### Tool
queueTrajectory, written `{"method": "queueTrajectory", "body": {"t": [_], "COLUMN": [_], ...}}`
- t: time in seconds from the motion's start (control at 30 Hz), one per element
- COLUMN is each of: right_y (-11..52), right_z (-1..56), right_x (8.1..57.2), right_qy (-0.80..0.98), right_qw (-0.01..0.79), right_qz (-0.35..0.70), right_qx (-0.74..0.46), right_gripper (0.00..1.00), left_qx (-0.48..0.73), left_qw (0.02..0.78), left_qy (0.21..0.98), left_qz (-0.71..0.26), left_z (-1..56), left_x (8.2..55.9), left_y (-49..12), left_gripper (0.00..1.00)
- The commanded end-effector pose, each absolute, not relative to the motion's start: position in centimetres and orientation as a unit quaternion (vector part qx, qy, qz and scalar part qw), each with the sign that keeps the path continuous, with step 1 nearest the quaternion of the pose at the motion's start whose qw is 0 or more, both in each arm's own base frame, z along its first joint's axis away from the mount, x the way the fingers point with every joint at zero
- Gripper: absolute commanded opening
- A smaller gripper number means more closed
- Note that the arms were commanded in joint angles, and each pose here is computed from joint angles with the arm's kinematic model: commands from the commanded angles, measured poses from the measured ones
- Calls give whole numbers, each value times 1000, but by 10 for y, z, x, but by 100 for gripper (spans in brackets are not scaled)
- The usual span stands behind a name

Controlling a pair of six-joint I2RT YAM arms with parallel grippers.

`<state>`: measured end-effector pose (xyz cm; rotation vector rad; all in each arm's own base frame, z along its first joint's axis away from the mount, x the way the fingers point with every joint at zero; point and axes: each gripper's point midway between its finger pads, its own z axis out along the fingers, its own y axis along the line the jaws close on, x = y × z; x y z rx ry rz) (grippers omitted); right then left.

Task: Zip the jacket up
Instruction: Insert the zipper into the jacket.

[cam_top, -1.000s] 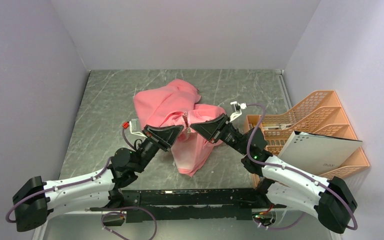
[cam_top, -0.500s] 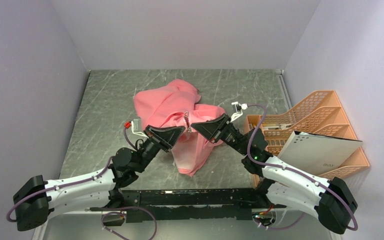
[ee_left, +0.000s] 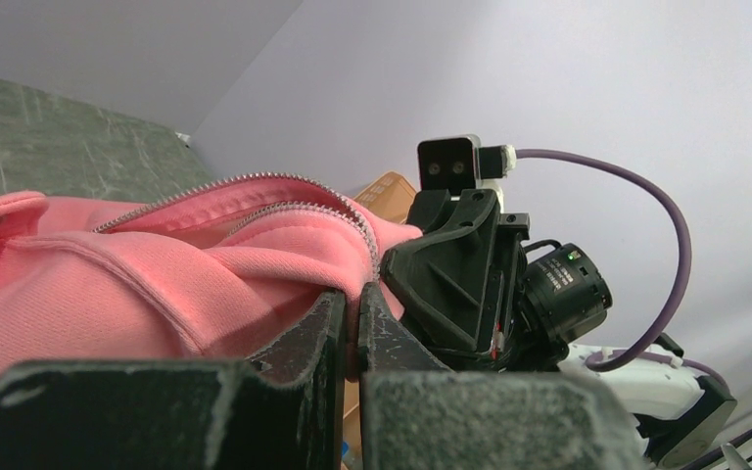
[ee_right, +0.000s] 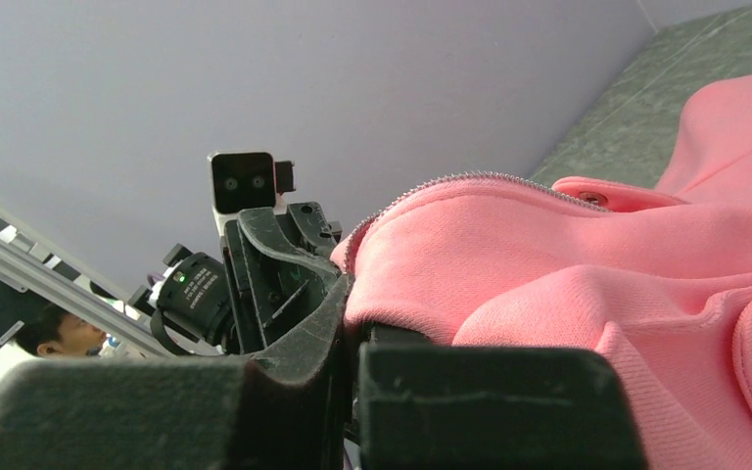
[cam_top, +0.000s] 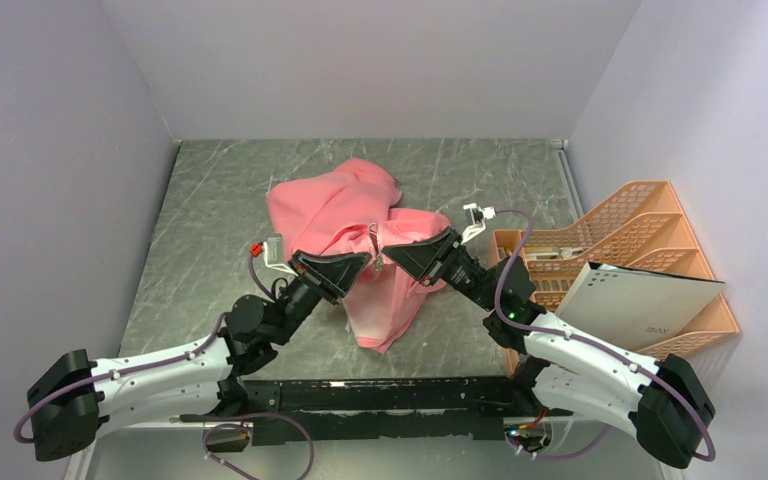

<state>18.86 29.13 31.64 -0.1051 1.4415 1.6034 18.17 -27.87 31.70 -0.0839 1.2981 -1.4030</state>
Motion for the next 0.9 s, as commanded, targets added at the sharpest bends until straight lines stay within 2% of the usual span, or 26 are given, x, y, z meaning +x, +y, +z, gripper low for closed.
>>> {"method": "queueTrajectory", "body": {"t": [0.0, 0.87], "right_y": [286, 290], "right_z": [342, 349], "right_x": [181, 180], "right_qy": [550, 539], "right_qw": [492, 489], "right_qz": [673, 684], "right_qx": [-52, -59], "right_gripper": [0, 0], "left_qx": [-61, -50], "left_qw": [582, 576], "left_qy": [508, 508], "left_qz": [-632, -639], "left_z": [347, 346], "left_x": [176, 173], "left_y": [-267, -272], "left_gripper": [5, 5]}}
